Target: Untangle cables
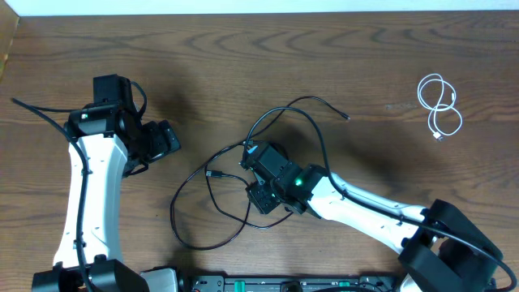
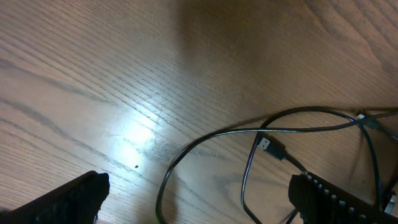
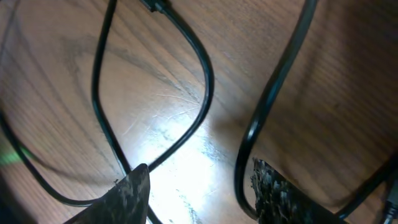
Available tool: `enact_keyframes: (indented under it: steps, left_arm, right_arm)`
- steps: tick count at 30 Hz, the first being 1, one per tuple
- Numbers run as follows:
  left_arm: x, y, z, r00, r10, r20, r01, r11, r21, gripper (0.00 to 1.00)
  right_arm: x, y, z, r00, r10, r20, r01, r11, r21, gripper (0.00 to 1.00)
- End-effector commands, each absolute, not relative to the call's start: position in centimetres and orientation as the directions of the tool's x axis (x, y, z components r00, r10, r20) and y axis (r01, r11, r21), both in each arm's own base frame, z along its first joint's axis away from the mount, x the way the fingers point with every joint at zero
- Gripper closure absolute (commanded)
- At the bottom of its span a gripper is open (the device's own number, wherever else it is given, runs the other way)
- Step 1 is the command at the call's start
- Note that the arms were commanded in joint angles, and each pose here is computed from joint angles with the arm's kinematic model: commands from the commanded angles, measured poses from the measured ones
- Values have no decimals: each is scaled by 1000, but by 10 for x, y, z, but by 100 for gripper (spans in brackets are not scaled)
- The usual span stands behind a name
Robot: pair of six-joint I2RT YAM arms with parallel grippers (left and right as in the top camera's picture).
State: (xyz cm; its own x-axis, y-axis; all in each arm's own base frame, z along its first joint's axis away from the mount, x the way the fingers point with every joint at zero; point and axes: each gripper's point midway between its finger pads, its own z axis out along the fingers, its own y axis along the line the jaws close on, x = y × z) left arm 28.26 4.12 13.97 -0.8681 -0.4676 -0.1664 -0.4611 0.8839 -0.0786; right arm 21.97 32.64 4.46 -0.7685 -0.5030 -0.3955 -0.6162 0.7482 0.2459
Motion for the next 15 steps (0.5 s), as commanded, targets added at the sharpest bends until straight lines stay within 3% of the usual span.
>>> enact_keyframes:
  steps: [1,9,15]
  left_arm:
    - [284,44,147,-859,-476,-189,-470,879,-78,2]
    - [284,44,147,-859,-476,-189,-470,879,-78,2]
    - [284,44,147,-859,-476,-189,-470,879,-78,2]
  right_arm:
    - [223,320,37,-769,-505,-393,-606,770,197,50]
    - [222,318,36,-770,-508,-386,-606,772,193,46]
    - [218,321,36,-792,-486,-369,-585,777,233,38]
